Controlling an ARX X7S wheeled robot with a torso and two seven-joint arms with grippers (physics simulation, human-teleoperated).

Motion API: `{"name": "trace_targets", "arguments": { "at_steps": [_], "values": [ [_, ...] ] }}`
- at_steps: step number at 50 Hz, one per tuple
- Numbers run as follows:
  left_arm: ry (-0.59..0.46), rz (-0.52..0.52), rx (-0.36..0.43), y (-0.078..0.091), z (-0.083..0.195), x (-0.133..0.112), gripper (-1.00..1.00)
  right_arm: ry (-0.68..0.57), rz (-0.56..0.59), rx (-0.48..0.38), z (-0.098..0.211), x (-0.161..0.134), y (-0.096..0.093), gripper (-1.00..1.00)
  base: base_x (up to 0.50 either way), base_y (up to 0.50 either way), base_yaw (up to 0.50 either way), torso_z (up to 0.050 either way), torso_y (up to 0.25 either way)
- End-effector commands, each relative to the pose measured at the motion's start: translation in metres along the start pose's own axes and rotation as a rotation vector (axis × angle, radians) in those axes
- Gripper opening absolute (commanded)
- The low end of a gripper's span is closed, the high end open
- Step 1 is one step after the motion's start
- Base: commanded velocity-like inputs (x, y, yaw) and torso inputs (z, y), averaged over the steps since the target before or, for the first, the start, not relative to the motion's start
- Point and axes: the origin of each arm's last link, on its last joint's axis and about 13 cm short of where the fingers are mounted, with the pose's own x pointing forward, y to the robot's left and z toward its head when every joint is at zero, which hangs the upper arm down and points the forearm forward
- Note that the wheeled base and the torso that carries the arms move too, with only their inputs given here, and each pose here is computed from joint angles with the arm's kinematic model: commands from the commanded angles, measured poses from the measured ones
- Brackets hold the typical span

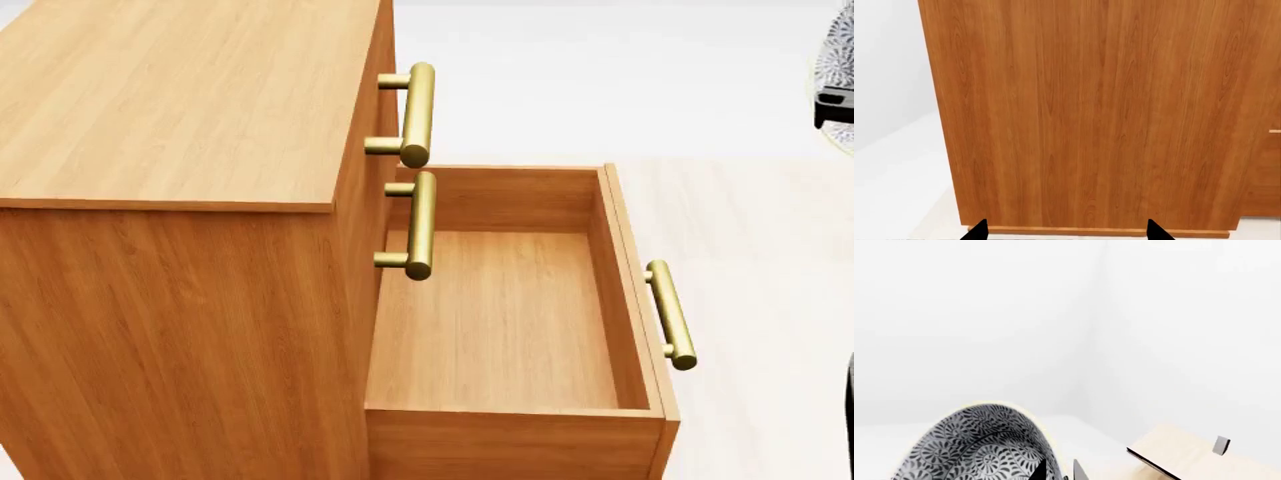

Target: Put the bowl in the bottom drawer of the cabinet and close it.

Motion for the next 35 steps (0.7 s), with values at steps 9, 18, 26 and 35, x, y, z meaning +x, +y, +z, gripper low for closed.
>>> {"name": "trace_targets", "arguments": {
  "at_steps": [9, 18, 26, 35],
  "values": [
    [0.005, 0.001, -0.009, 0.000, 0.003, -0.002, 1.00, 0.008, 0.157, 0.063, 0.041, 0.041, 0.029, -1.00, 0.00, 0.00, 0.00, 0.000, 0.000],
    [0.006, 0.000, -0.011, 0.000, -0.001, 0.000, 1.00, 0.048, 0.205, 0.099, 0.044, 0.054, 0.046, -1.00, 0.00, 0.00, 0.00, 0.000, 0.001],
    [0.004, -0.001, -0.006, 0.000, -0.002, 0.001, 1.00, 0.093, 0.261, 0.123, 0.044, 0.067, 0.056, -1.00, 0.00, 0.00, 0.00, 0.000, 0.000],
    [0.004, -0.002, -0.005, 0.000, -0.001, 0.000, 1.00, 0.151, 0.348, 0.116, 0.033, 0.076, 0.069, -1.00, 0.00, 0.00, 0.00, 0.000, 0.001]
  ]
}}
